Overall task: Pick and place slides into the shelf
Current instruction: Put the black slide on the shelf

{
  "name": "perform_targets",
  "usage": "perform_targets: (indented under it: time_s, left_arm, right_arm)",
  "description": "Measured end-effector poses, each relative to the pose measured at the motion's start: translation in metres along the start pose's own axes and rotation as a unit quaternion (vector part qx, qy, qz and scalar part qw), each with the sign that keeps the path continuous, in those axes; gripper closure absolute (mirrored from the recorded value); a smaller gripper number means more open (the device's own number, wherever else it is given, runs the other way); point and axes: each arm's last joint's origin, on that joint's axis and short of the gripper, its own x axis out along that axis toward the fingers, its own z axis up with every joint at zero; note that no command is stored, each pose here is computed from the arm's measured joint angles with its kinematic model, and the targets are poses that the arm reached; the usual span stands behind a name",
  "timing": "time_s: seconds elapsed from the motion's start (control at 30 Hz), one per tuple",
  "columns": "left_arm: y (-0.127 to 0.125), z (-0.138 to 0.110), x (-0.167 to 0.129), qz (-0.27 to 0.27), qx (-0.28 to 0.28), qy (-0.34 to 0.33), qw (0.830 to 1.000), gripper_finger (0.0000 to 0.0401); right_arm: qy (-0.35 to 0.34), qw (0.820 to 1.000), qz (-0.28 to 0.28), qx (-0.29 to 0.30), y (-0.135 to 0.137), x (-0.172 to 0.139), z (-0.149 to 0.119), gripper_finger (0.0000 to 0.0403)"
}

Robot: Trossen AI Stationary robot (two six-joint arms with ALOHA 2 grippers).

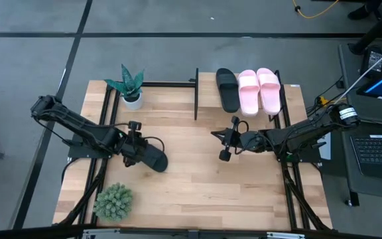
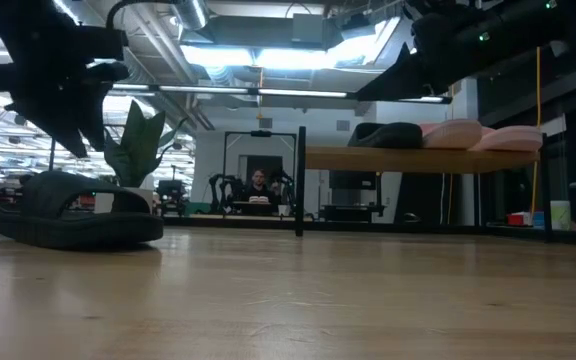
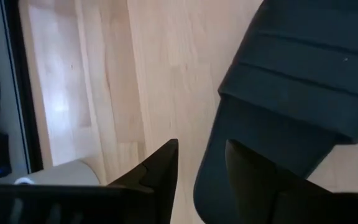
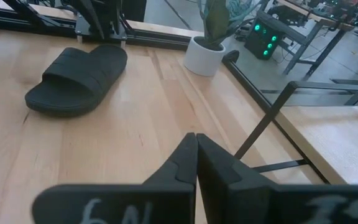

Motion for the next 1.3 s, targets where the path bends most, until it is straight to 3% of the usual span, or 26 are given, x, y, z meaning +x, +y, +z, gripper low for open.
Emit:
perform_targets:
  time_s: [0.57, 0.73, 1.03, 1.3]
  left_arm:
    - [-0.018, 0.013, 0.026, -0.021, 0.063, 0.050, 0.997, 0.0275]
    - [-0.022, 0.029, 0.030, -0.028, 0.046, -0.009, 0.999, 0.0275]
    - [-0.022, 0.031, 0.029, -0.030, 0.050, -0.024, 0.998, 0.0275]
    - [-0.025, 0.045, 0.027, -0.070, 0.020, -0.087, 0.994, 0.0275]
  right_arm:
    - [0.000, 1.000, 0.000, 0.000, 0.000, 0.000, 0.000, 0.0393]
    - [0.001, 1.000, 0.000, 0.000, 0.000, 0.000, 0.000, 0.0393]
    - [0.002, 1.000, 0.000, -0.001, 0.000, 0.000, 0.000, 0.0393]
    - [0.003, 1.000, 0.000, -0.001, 0.000, 0.000, -0.001, 0.0393]
